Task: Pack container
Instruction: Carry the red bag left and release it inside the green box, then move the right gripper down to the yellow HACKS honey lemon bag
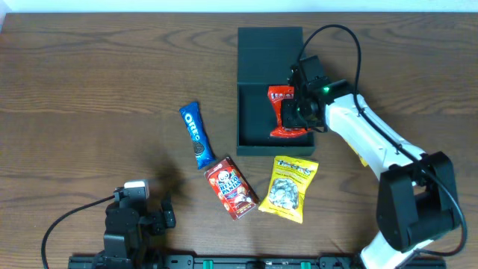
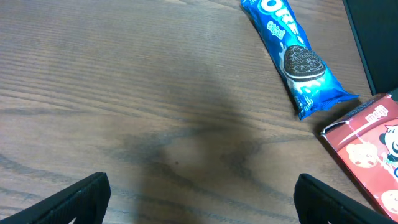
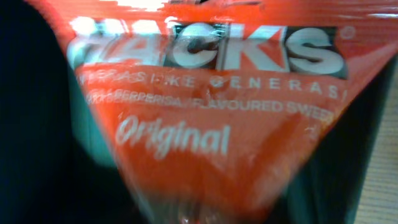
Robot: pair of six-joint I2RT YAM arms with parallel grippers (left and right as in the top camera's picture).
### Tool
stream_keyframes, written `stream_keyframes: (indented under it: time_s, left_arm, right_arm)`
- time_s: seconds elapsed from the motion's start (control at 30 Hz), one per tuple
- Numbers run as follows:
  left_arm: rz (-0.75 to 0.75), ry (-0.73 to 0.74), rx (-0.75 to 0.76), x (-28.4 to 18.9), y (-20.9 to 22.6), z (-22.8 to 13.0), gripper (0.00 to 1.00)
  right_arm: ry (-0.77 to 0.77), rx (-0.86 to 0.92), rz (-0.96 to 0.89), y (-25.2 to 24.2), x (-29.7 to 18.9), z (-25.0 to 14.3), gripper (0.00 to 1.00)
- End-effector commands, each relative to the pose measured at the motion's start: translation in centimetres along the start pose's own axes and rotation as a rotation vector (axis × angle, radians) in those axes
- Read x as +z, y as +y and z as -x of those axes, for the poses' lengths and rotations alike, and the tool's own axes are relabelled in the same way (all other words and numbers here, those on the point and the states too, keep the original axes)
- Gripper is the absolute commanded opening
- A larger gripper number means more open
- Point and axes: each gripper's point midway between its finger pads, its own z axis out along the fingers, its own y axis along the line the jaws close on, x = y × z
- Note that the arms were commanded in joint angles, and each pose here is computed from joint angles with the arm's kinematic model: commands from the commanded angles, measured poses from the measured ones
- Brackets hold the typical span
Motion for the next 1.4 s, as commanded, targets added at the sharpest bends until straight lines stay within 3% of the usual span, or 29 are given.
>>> stream_keyframes:
  time_s: [0.0,0.03,0.07,0.33,0.67,0.83,0.97,1.37]
  left_arm:
    - [0.011,0.059,0.023,0.8,0.3,-1.9,0.95]
    - [0.011,0.059,0.023,0.8,0.3,-1.9,0.95]
    - [0.011,0.059,0.023,0.8,0.3,-1.9,0.95]
    - [0.011,0.059,0.023,0.8,0.3,-1.9,0.95]
    - [0.011,0.059,0.023,0.8,0.3,-1.9,0.95]
    - [0.011,0.059,0.023,0.8,0.3,-1.9,0.95]
    - [0.011,0.059,0.023,0.8,0.3,-1.9,0.95]
    - [0.011,0.059,0.023,0.8,0.3,-1.9,0.95]
  right_arm:
    - [-0.005,-0.007,-0.007,-0.3,0.1,0.2,0.72]
    - [-0.006,-0.007,-0.006,-0.3,0.1,0.2,0.82]
    - [-0.007,-0.008,-0.007,-0.3,0.1,0.2,0.99]
    - [-0.029,-0.01,0.002,0.0,-0.7,0.9,0.99]
    - [-0.189,-0.016,0.047,1.7,-11.3,2.0,0.99]
    - [-0.175,0.119,0.029,1.0,-15.8,-1.8,0.99]
    - [-0.093,0.192,0.002,0.7,-16.7,-5.3,0.99]
    - [0.164,0.313,-0.034,2.6,-10.3,-14.5,0.99]
